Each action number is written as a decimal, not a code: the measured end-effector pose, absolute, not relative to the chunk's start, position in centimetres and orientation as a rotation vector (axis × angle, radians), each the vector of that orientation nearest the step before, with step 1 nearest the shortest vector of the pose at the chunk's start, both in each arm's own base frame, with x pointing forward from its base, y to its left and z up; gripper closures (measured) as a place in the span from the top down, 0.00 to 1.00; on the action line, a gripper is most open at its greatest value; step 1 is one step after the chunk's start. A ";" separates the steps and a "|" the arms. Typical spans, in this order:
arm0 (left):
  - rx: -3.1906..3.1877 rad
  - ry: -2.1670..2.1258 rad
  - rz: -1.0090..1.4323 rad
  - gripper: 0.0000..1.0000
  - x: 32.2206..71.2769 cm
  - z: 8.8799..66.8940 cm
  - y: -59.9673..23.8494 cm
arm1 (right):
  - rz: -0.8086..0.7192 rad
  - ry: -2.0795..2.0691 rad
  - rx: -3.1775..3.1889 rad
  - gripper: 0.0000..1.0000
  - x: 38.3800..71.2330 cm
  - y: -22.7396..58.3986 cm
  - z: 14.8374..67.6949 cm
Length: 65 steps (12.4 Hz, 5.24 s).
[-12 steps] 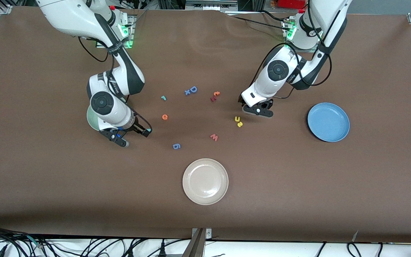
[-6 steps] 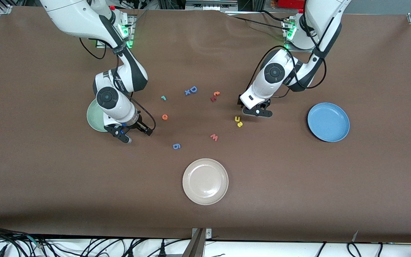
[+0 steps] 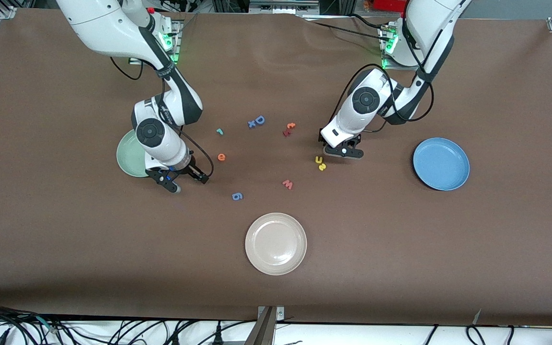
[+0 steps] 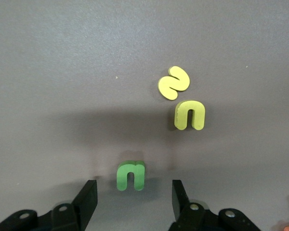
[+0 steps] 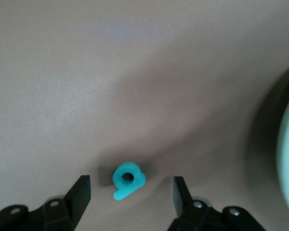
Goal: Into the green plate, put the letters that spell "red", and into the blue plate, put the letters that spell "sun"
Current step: 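Grasp the green letter with the left gripper while the right gripper grasps teal, then carry the green letter to the blue plate while the right gripper carries teal, then release both letters and move both grippers back to the letters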
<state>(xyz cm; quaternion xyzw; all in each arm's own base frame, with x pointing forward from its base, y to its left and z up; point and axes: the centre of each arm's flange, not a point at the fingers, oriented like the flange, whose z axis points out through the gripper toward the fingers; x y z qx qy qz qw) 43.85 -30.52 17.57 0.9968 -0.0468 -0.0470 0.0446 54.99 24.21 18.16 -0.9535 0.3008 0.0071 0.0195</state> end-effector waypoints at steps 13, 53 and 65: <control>3.049 -0.150 -0.120 0.26 44.5 17.4 -30.0 | 0.027 0.929 -2.963 0.54 54.8 24.5 17.7; 3.113 -0.454 -0.008 1.00 50.6 27.0 -19.1 | 0.328 0.313 -3.115 1.00 54.4 21.0 25.6; 3.125 0.136 -0.027 1.00 49.1 20.6 -35.4 | 0.297 0.255 -3.108 0.62 52.7 31.6 21.6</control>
